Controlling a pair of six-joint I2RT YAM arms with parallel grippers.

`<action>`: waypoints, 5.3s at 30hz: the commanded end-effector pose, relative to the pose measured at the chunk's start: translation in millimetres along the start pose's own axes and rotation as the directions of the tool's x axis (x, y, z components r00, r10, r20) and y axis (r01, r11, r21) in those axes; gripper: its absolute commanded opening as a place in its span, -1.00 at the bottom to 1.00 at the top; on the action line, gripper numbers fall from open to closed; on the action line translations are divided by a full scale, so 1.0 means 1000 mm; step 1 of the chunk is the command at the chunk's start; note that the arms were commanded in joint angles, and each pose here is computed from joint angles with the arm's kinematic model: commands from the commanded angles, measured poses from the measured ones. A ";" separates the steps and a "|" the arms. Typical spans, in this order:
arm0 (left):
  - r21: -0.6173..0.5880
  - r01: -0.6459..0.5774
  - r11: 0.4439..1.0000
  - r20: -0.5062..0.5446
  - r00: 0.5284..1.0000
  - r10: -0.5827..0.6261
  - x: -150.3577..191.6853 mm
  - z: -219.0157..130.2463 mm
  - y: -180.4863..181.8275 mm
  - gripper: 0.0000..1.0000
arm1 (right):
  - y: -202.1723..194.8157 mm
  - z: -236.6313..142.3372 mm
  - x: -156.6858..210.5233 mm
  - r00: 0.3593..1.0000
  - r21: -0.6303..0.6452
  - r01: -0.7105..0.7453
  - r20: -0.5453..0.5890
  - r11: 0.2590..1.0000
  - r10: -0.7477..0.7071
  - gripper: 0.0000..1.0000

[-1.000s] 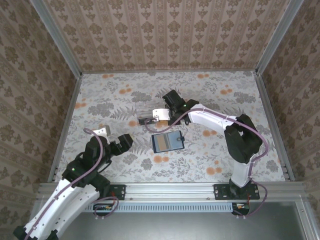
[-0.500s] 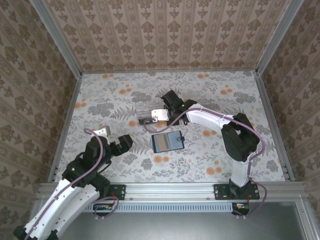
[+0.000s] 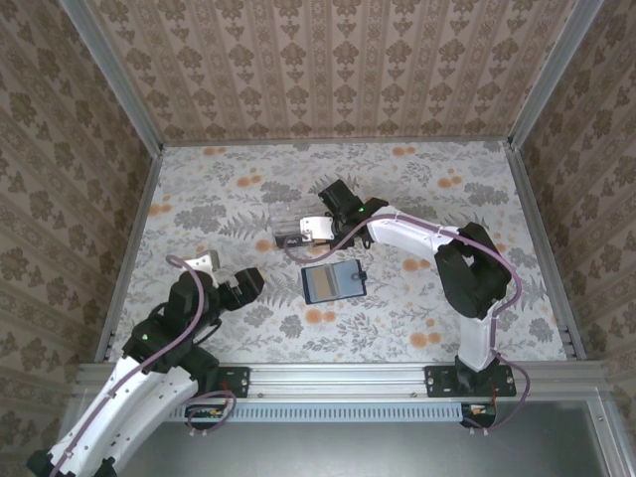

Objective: Take the credit cards out of the card holder

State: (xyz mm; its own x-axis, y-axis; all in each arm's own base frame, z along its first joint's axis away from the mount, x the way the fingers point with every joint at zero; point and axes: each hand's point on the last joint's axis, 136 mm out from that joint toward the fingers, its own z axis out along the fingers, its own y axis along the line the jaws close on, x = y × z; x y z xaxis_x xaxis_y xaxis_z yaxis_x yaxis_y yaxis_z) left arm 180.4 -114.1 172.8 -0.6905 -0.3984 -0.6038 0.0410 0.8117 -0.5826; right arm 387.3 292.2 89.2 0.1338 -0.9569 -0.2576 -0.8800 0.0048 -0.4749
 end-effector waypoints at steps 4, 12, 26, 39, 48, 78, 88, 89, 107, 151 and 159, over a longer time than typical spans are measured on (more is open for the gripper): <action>0.014 0.011 1.000 -0.010 1.000 -0.011 0.003 0.001 0.000 1.00 | -0.029 -0.023 -0.015 0.991 0.097 -0.124 0.066 0.988 0.118 -0.58; 0.081 0.038 0.996 -0.097 0.995 -0.030 0.021 0.022 -0.011 0.93 | -0.046 -0.077 -0.015 0.770 0.123 -0.631 0.218 0.766 0.600 -0.64; 0.143 0.125 0.982 -0.238 0.967 -0.088 0.047 0.074 -0.032 0.51 | 0.058 -0.059 0.035 0.124 -0.131 -0.983 0.038 0.128 0.992 -0.61; 0.143 0.103 0.984 -0.334 0.941 -0.050 0.071 0.127 -0.062 0.22 | 0.110 -0.020 0.064 0.057 -0.104 -0.993 -0.077 0.049 0.995 -0.60; 0.146 0.074 0.987 -0.388 0.922 -0.012 0.090 0.154 -0.079 0.13 | 0.129 -0.008 0.072 0.030 -0.095 -0.995 -0.116 0.019 0.993 -0.60; 0.097 -0.011 0.995 -0.398 0.916 0.049 0.099 0.162 -0.077 0.10 | 0.143 0.000 0.072 -0.006 -0.103 -0.994 -0.152 -0.022 0.988 -0.61; 0.030 -0.030 0.999 -0.405 0.913 0.039 0.102 0.165 -0.065 0.07 | 0.145 0.001 0.073 -0.011 -0.100 -0.995 -0.157 -0.027 0.988 -0.60; 0.021 -0.034 0.999 -0.400 0.915 0.040 0.101 0.164 -0.064 0.07 | 0.144 0.001 0.072 -0.010 -0.102 -0.994 -0.157 -0.026 0.988 -0.60; 0.030 -0.040 0.999 -0.438 0.898 0.049 0.112 0.170 -0.070 0.07 | 0.146 0.000 0.072 -0.011 -0.103 -0.994 -0.159 -0.028 0.987 -0.60; 0.146 0.029 0.989 -0.490 0.870 0.047 0.131 0.180 -0.092 0.82 | 0.148 0.004 0.070 -0.010 -0.105 -0.994 -0.178 -0.029 0.984 -0.60; 0.148 0.021 0.989 -0.480 0.876 0.053 0.128 0.177 -0.091 1.00 | 0.148 0.004 0.070 -0.011 -0.102 -0.994 -0.176 -0.030 0.984 -0.60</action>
State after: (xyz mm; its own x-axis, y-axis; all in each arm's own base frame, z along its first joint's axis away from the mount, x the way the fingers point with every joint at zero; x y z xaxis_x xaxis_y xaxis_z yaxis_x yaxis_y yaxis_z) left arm 226.8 -309.4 56.5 -0.9360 -0.1352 -0.3249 0.1172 0.7508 -0.6500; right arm 288.6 231.7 22.4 -0.9107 -0.0080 -0.4130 -0.1787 0.9090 0.3765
